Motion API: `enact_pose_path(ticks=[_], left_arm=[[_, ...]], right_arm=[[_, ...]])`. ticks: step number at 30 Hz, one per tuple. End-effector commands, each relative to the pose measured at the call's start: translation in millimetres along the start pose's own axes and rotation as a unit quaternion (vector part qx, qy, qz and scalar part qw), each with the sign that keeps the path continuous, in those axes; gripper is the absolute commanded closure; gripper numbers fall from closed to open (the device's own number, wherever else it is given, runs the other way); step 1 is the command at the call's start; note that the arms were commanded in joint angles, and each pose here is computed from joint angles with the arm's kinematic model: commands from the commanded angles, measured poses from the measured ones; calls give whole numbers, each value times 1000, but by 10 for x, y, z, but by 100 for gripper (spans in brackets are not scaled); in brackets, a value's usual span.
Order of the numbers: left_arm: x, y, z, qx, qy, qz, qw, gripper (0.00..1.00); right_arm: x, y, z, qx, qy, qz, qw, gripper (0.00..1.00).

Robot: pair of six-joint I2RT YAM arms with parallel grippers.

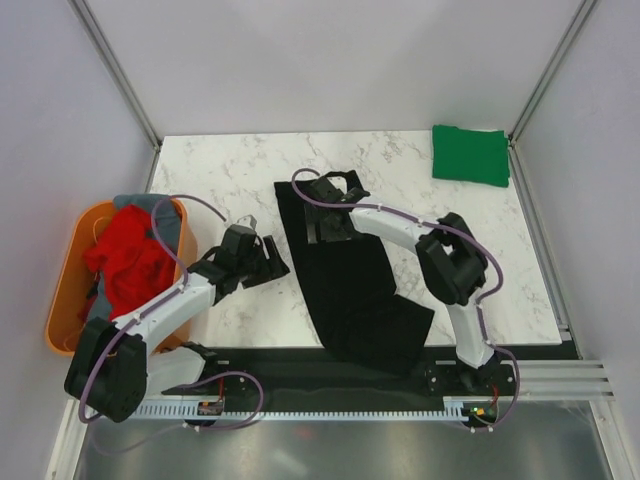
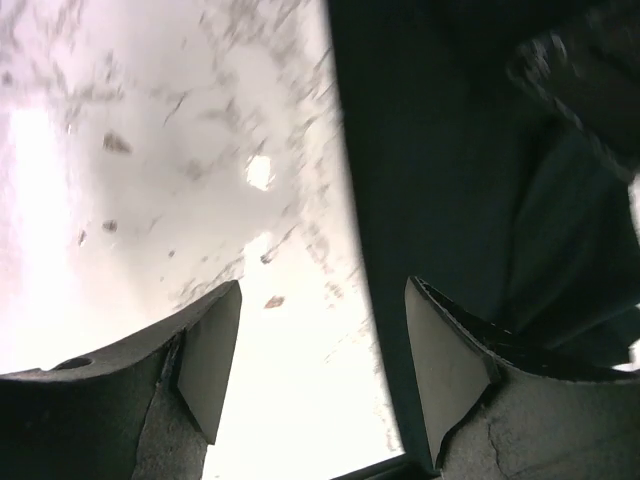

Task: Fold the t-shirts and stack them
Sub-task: Fold the tshirt

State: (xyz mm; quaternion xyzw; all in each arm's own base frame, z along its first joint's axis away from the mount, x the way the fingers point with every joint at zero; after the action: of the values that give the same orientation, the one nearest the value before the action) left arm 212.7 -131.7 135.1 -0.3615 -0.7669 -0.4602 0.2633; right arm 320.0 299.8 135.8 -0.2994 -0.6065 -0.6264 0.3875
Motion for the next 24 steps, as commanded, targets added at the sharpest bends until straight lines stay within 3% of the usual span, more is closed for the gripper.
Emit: enact_pose_path(ticks=[1,5,9,11,12,15,16,20,24], left_arm=[[4,132,-124,21,-57,-82,995,27],[-55,82,-56,20,-52,-101,993,27],[-101,-1,33,29,-49,-121,991,28],[-80,31,13,33,-60,-137,988,28],[-86,2,26,32,-64,-138,988,28],[-112,-8,28,35,-72,-144,986,27],[-124,-13,30,36,-71,-142,987,27],[-202,-23,1,30,-69,-125,989,27],[-188,-18,-14,19,-69,-126,989,28]], right_arm=[[-185,118,29,32,3,18,999,3],[-700,140,28,27,-1,49,998,3],[-1086,517,1,-17,18,32,999,3],[-1396,623,-116,-62,21,39,997,3],[-1406,923,-156,-93,37,7,995,3],[-1689,1204,-172,-195,88,-22,977,3],[-1763,1389,-220,-229,114,-59,965,3],[-1862,1631,-311,-330,166,-88,925,2],[-1482,1869,-259,-299,221,-109,922,2]])
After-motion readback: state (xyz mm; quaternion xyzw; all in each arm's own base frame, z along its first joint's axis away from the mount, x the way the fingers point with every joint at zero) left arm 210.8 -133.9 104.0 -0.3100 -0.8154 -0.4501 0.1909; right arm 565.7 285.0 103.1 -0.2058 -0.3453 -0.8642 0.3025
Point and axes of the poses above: each gripper's point midway between its finger pads, its own x axis back along the fingers, its own z axis along the line the jaws close on, y = z × x, the point moved 8 cm from there along x, back along the fingers
